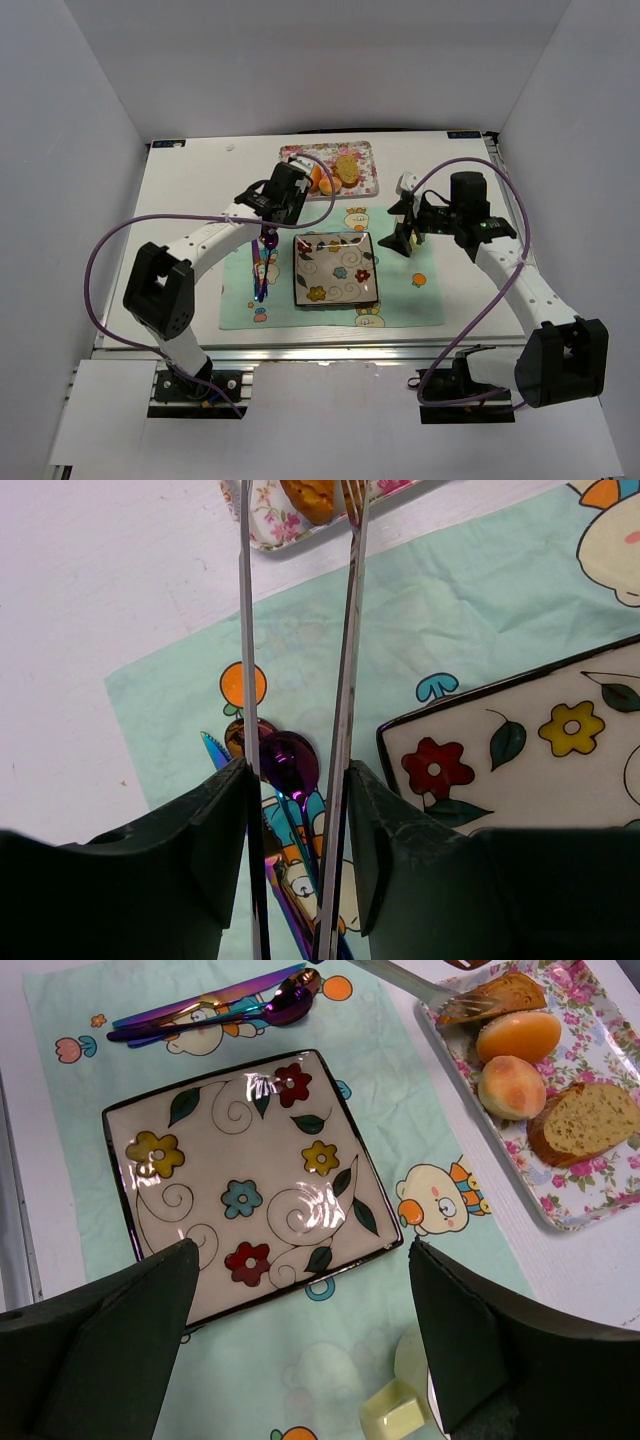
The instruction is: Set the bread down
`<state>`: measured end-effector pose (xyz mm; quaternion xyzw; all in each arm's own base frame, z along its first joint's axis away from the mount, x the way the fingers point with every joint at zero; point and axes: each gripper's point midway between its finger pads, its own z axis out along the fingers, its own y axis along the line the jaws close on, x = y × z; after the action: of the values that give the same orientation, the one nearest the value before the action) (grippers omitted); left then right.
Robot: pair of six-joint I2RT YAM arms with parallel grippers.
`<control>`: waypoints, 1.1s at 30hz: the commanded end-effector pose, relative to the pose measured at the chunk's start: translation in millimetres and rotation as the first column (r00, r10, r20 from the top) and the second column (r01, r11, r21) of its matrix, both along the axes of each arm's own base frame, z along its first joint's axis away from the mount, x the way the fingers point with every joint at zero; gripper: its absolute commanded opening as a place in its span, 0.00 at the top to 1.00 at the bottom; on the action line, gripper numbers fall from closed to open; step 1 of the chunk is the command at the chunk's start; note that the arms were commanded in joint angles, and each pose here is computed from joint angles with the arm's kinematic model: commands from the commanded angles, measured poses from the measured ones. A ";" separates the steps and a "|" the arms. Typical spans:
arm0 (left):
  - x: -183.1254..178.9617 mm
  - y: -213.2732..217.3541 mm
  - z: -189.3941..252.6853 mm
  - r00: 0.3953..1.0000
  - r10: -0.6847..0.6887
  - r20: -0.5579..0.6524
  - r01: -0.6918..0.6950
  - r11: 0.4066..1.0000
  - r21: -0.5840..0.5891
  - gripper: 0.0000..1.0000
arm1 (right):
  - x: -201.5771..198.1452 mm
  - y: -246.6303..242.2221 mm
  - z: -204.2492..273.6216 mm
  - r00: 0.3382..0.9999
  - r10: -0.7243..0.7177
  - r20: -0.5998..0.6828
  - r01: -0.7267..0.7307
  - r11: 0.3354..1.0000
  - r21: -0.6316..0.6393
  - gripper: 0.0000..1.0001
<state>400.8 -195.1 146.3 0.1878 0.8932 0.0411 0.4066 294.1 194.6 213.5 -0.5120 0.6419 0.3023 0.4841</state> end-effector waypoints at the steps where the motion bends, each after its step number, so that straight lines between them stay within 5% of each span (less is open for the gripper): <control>1: 2.1 -4.5 5.2 0.999 -0.012 0.030 0.013 1.000 -0.008 0.48 | -1.7 1.9 13.0 0.999 0.017 0.036 -0.018 0.999 0.027 0.11; 21: 17.2 -5.9 -21.0 1.000 0.022 0.014 -0.023 0.999 0.039 0.48 | -2.2 2.0 16.9 0.999 0.023 0.042 -0.024 0.999 0.034 0.11; 26: 17.7 -5.9 -12.7 0.999 0.034 0.024 -0.034 0.999 0.026 0.74 | -2.5 1.7 18.3 0.999 0.023 0.045 -0.024 0.999 0.036 0.11; 33: 0.6 1.7 9.8 0.998 0.049 0.040 -0.048 0.998 -0.026 0.88 | -2.9 1.2 19.9 0.999 0.023 0.046 -0.025 0.999 0.039 0.11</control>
<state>405.1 -193.1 108.2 0.1847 0.9048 0.0664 0.3779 292.9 194.3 215.1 -0.5108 0.6395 0.3086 0.4846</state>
